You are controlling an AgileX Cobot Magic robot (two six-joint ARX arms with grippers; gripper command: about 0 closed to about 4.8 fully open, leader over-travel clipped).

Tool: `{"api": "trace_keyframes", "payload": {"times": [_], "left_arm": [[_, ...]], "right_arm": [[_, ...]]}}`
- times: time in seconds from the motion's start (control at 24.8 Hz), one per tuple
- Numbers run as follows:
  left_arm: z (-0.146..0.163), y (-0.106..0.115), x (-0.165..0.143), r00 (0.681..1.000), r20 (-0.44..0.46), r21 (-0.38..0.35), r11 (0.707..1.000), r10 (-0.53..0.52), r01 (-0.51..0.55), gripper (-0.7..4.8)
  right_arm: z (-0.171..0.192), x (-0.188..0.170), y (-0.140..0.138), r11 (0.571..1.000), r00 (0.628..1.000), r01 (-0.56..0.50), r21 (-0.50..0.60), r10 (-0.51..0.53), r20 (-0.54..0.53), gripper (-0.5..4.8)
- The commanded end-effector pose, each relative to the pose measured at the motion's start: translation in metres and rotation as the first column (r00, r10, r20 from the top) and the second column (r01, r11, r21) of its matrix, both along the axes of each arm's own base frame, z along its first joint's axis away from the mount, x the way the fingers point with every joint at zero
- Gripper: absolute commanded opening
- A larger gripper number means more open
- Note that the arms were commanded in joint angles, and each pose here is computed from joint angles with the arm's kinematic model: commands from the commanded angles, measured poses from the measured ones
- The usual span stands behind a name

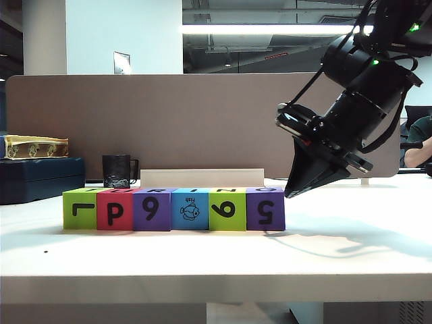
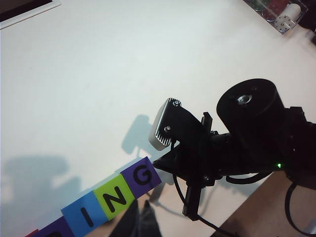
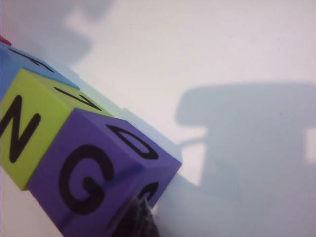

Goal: Select the appropriate blocks from the scattered letter blocks on the table and arrange them in a row to spell out "TURING".

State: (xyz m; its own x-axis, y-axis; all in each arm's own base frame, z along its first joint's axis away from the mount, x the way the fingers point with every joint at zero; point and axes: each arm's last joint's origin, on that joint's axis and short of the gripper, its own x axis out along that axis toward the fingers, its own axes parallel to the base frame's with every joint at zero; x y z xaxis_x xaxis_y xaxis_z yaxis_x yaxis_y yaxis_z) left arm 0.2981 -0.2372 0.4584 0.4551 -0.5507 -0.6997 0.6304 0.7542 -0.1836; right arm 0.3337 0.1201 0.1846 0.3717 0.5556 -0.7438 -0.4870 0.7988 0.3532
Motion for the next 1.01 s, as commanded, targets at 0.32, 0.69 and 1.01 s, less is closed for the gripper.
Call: {"api": "trace_keyframes", "payload": {"times": [0.32,0.69,1.01], "left_arm": [[0.008,0.007,-0.005,0.997,0.069,0.048,0.998,0.037,-0.041,-0.06],[0.019,0.037,0.002,0.976,0.142,0.087,0.98,0.165,-0.178,-0.06],[0.018,0.049,0.01,0.961,0.16,0.113,0.963,0.227,-0.246,-0.06]], "right_arm": [[0.015,-0.001,-0.004,1.0,0.999,0.02,-0.008,-0.02,0.045,-0.01],[0.067,-0.014,-0.004,1.0,1.0,-0.015,-0.01,0.015,0.013,-0.01],[0.117,-0.032,-0.004,0.995,0.996,-0.079,0.055,0.077,0.047,-0.01]]}}
